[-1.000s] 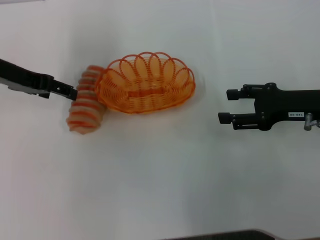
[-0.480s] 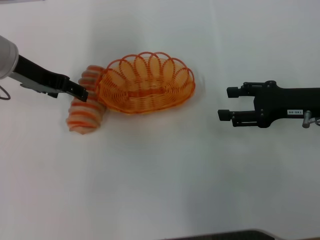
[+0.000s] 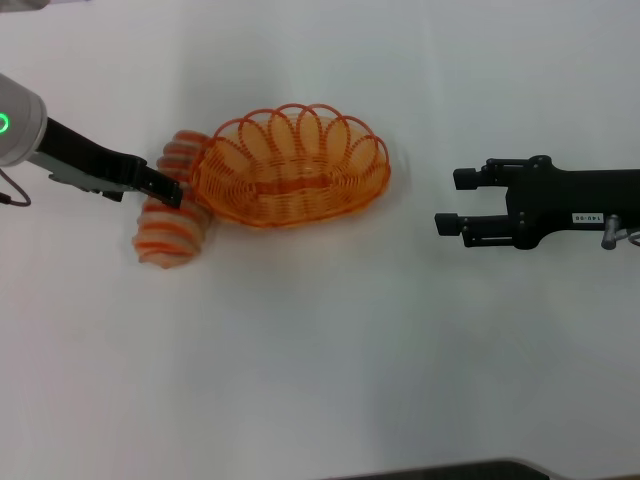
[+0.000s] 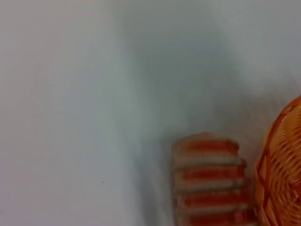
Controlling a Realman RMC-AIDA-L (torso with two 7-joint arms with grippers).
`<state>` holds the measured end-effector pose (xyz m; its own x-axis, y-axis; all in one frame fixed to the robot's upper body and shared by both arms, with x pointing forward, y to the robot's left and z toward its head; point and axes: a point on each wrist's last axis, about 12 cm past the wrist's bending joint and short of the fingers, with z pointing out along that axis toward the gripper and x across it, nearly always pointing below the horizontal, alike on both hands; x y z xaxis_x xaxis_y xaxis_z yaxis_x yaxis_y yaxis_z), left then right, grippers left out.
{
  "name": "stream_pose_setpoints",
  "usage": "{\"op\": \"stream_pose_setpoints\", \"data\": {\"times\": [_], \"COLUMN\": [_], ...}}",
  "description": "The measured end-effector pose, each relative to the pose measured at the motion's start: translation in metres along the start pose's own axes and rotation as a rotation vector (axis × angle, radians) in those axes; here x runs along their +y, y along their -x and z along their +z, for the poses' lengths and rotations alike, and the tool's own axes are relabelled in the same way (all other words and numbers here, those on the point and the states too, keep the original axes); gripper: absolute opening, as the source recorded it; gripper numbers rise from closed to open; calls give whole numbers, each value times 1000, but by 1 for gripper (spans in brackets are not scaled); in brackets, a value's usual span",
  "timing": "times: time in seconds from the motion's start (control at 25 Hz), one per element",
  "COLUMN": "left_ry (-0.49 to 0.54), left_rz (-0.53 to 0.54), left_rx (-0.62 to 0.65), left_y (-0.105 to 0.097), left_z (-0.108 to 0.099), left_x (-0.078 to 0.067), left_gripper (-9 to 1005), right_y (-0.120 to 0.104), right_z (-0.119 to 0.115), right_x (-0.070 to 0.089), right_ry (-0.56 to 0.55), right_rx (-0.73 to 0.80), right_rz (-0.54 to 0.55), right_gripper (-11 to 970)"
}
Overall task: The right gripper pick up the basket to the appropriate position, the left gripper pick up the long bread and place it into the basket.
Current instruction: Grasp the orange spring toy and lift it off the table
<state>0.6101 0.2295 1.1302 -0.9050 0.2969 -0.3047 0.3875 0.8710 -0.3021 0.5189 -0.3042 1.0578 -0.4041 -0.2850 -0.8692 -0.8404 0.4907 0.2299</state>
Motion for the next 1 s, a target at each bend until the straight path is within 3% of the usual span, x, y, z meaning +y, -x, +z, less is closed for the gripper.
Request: {"op": "stream_pose_setpoints", "data": {"times": [1.0], "left_ry": [10], "left_rz": [-18], "left_rx": [17], "left_y": [-7], "left_z": [16], "left_x": [2], "left_gripper": [827], "right_y": [2], "right_z": [4], "right_x": [-3], "right_ry": [-18], "right_rx": [10], "right_rz": [-7], "right_gripper": [775]}}
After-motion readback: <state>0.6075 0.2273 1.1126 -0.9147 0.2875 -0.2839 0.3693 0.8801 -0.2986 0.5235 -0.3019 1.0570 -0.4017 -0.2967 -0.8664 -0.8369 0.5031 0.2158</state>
